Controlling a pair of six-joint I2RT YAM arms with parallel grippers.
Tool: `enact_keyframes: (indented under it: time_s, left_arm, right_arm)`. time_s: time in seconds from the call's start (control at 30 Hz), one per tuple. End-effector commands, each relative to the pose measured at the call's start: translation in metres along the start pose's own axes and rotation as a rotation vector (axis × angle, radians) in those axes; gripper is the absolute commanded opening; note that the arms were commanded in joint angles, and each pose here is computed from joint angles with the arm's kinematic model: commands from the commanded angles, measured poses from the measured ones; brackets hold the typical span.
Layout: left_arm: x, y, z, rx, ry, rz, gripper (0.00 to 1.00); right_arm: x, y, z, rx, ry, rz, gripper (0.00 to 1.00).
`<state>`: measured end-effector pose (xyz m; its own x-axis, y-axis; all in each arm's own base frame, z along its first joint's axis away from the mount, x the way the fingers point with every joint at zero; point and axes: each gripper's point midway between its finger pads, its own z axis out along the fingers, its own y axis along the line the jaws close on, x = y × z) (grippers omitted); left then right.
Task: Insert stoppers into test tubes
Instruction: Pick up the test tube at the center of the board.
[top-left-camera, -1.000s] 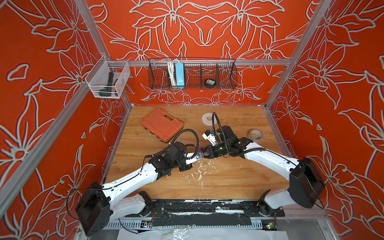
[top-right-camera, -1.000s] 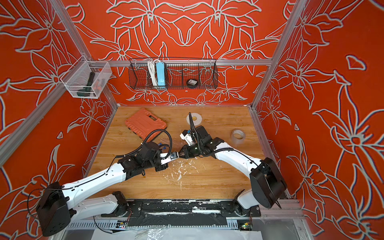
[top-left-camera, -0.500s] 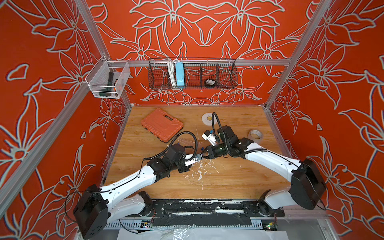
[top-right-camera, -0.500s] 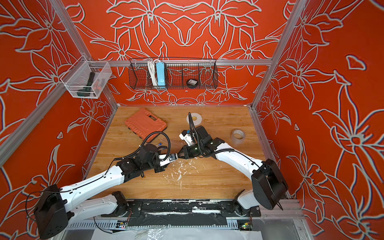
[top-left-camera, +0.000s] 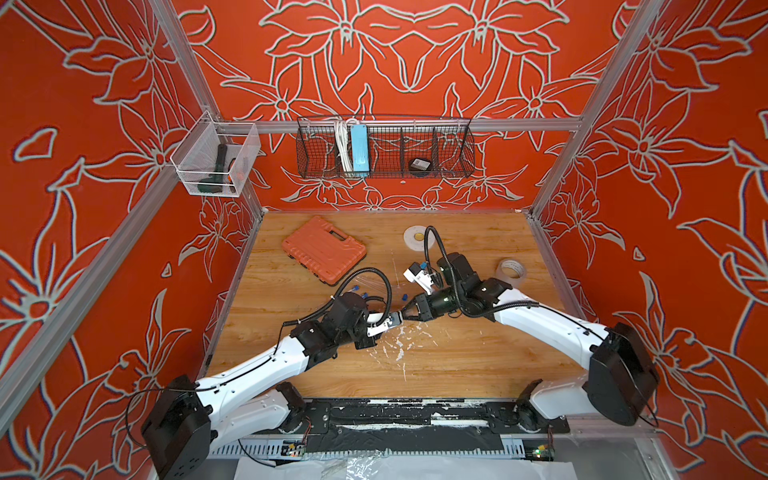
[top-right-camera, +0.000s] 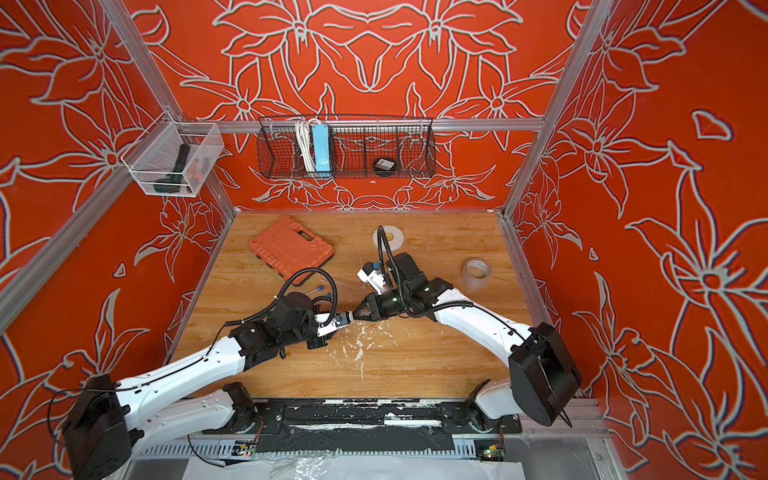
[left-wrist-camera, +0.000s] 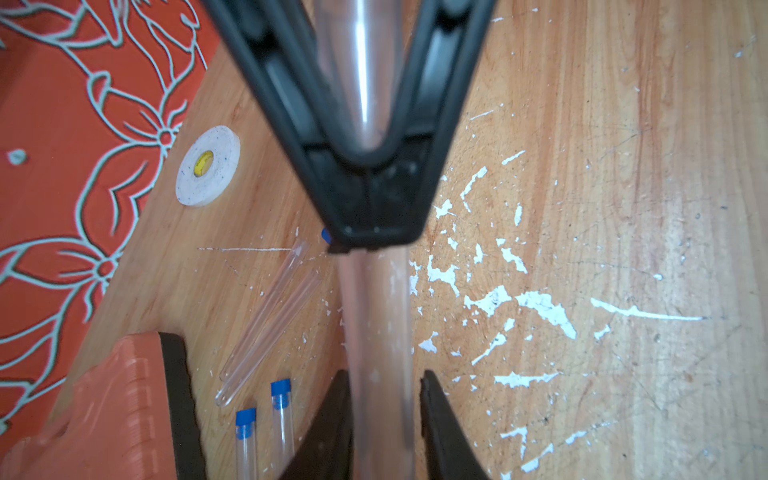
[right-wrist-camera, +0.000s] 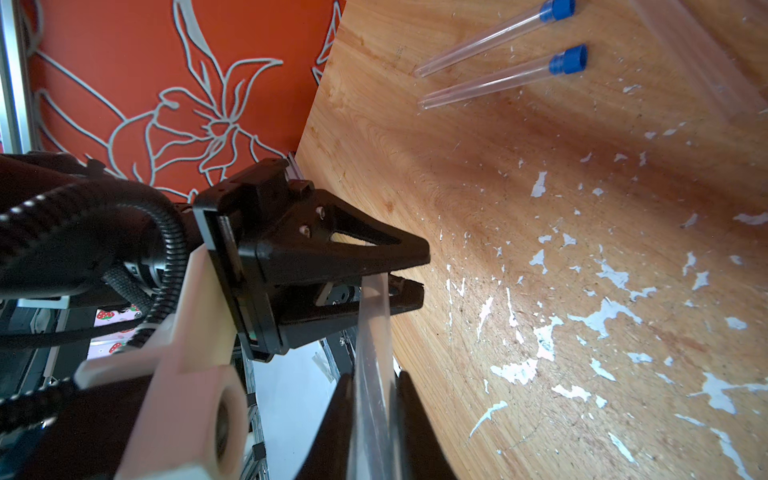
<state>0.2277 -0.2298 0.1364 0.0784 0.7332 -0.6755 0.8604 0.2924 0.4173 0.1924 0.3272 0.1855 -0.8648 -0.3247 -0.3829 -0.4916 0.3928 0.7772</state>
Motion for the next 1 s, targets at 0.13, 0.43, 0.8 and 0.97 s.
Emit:
enact_keyframes:
  time_s: [0.13, 0.43, 0.8, 0.97]
  left_arm:
    - [-0.019, -0.006, -0.005, 0.034, -0.092, 0.006, 0.21]
    - [-0.019, -0.011, -0.006, 0.059, -0.099, 0.016, 0.04]
    - [-0.016, 0.015, -0.002, -0.066, -0.062, -0.076, 0.0]
    - [-0.02, 0.038, -0.004, -0.159, -0.053, -0.158, 0.0]
  right_arm:
    - [-0.001, 0.008, -0.001, -0.037, -0.009, -0.017, 0.09]
    - [-0.003, 0.01, -0.005, -0.033, -0.015, -0.029, 0.15]
    - [-0.028, -0.014, -0.052, 0.228, -0.159, -0.095, 0.43]
    - [-0.027, -0.086, -0.079, 0.64, -0.187, -0.002, 0.42]
